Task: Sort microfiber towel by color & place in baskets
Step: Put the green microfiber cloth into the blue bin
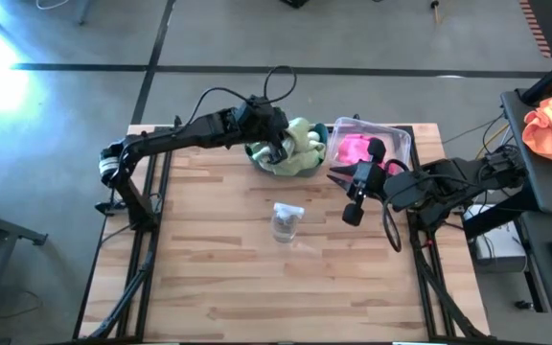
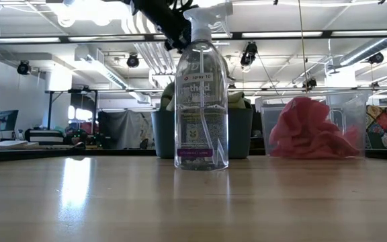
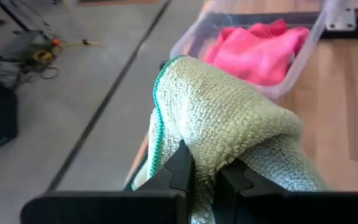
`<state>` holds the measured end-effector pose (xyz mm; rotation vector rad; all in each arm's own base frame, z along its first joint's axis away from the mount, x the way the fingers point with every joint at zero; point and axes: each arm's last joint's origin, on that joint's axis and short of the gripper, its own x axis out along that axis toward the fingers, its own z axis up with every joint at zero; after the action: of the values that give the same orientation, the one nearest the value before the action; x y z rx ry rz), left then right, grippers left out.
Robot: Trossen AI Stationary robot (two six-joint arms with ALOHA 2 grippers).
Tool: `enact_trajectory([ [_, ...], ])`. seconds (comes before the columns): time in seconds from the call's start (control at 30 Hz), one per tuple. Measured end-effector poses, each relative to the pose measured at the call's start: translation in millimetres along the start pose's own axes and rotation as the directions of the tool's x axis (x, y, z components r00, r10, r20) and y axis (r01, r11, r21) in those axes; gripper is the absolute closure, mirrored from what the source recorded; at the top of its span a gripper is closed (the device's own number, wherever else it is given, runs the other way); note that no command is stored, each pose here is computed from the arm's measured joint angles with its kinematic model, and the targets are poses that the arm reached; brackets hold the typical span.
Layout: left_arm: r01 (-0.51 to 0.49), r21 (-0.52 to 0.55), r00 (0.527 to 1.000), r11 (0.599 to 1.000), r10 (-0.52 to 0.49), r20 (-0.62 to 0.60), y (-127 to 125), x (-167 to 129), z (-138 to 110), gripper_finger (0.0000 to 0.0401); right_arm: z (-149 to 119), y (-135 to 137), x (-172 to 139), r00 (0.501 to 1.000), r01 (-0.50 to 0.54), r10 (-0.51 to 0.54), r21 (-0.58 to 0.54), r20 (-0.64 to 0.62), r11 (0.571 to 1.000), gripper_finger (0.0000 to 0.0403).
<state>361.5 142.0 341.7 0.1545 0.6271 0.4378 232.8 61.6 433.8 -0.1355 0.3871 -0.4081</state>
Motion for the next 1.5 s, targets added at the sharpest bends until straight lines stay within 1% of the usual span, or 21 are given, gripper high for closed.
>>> enact_trajectory([
  [0.1,0.036,-0.013,0.999,0.999,-0.036,-0.004,5,3,-4,0.0388,0,0,0,1.0,0.0,0.0,0.008,-0.001,1.0,0.0339],
  [0.2,0.046,-0.015,0.999,0.999,-0.046,-0.004,9,3,-6,0.0388,0,0,0,1.0,0.0,0.0,0.01,-0.001,1.0,0.0339],
  [0.37,0.031,-0.026,0.999,0.999,-0.031,-0.014,17,5,-9,0.0388,0,0,0,1.0,0.0,0.0,0.011,-0.001,1.0,0.0339],
  [0.53,0.013,-0.06,0.999,0.998,-0.016,-0.047,27,7,-16,0.0382,0,0,0,1.0,0.0,0.0,0.011,-0.001,1.0,0.0339],
  [0.63,0.024,-0.101,0.997,0.995,-0.031,-0.067,32,10,-24,0.0367,0,0,0,1.0,0.0,0.0,0.012,-0.001,1.0,0.0339],
  [0.77,0.034,-0.124,0.993,0.992,-0.047,-0.107,34,14,-33,0.0341,0,0,0,1.0,0.0,0.0,0.011,-0.001,1.0,0.0339],
  [0.93,0.047,-0.128,0.992,0.991,-0.061,-0.108,32,14,-34,0.0308,0,0,0,1.0,0.0,0.0,0.011,-0.001,1.0,0.0339],
  [1.1,0.174,-0.146,0.978,0.974,-0.188,-0.086,30,14,-35,0.0281,0,0,0,1.0,-0.001,0.001,0.021,-0.001,1.0,0.0339],
  [1.23,0.196,-0.153,0.968,0.969,-0.216,-0.129,28,13,-39,0.0262,0,1,1,1.0,-0.007,0.007,0.045,-0.003,0.999,0.0339],
  [1.3,0.198,-0.147,0.965,0.969,-0.219,-0.144,28,12,-41,0.0255,0,1,1,1.0,-0.007,0.007,0.047,-0.003,0.999,0.0339],
  [1.37,0.198,-0.117,0.965,0.973,-0.214,-0.152,28,12,-42,0.0249,0,1,1,1.0,-0.007,0.007,0.047,-0.003,0.999,0.0339],
  [1.43,0.174,-0.066,0.968,0.983,-0.183,-0.171,30,11,-41,0.0246,0,1,1,1.0,-0.008,0.008,0.054,-0.003,0.999,0.0339],
  [1.5,0.148,-0.027,0.975,0.989,-0.151,-0.164,33,9,-37,0.0243,-1,1,1,1.0,-0.007,0.008,0.068,-0.003,0.998,0.0339],
])
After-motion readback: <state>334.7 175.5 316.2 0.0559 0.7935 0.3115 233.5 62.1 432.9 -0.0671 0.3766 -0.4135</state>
